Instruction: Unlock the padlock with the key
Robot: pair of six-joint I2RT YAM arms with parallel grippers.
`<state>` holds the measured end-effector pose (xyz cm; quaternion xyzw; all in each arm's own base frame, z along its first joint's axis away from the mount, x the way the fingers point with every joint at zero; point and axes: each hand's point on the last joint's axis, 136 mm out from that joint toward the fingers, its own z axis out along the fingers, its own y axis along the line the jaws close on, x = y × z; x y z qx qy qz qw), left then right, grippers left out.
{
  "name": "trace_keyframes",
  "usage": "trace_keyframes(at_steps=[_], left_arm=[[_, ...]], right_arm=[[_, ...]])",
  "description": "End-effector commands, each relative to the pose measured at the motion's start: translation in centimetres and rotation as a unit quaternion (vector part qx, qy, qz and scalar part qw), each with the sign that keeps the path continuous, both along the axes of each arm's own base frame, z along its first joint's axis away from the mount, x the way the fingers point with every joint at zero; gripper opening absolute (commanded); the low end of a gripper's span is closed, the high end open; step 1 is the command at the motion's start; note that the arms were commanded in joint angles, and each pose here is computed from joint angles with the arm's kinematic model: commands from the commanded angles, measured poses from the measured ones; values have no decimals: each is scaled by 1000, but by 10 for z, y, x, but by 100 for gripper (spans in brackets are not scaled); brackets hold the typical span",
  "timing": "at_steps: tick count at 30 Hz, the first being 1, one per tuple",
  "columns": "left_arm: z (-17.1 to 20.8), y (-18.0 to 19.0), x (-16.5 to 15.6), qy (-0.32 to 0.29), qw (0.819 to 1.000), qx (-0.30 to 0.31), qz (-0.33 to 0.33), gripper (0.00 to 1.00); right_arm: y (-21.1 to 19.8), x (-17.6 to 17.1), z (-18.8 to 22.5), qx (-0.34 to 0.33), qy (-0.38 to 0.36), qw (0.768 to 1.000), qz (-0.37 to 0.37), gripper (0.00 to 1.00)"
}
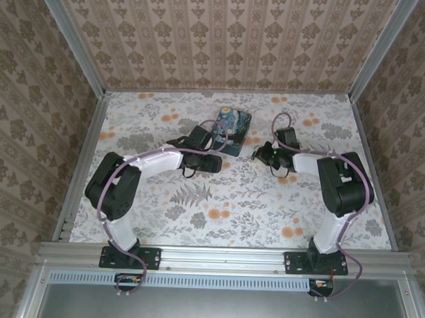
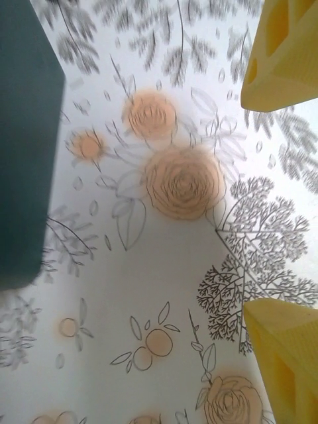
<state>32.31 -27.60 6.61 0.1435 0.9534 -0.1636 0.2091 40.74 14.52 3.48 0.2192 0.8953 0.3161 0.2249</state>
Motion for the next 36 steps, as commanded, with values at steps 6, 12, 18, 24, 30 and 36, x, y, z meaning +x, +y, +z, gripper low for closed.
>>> trace_keyframes(at_steps=[6,12,18,24,30,36], left_arm=[[44,8,-17,-21,998,-51,11,78],[66,21,-24,-49,996,-68,27,80],[81,37,-27,-74,993,-73,50,83],[101,73,-19,-114,986,-60,103,98],[131,131,-7,-181,969,-19,166,100],[148,202,-2,-262,933,36,244,100]], right_arm=[[0,-66,7,48,10,999,-11,0],[-19,-104,0,15,29,999,-29,1],[-37,-115,16,-20,20,999,-37,51],[-59,-113,55,-37,-13,998,-58,93],[-71,-81,138,-47,-114,990,-68,100],[-81,-44,171,-91,-170,978,-77,100]])
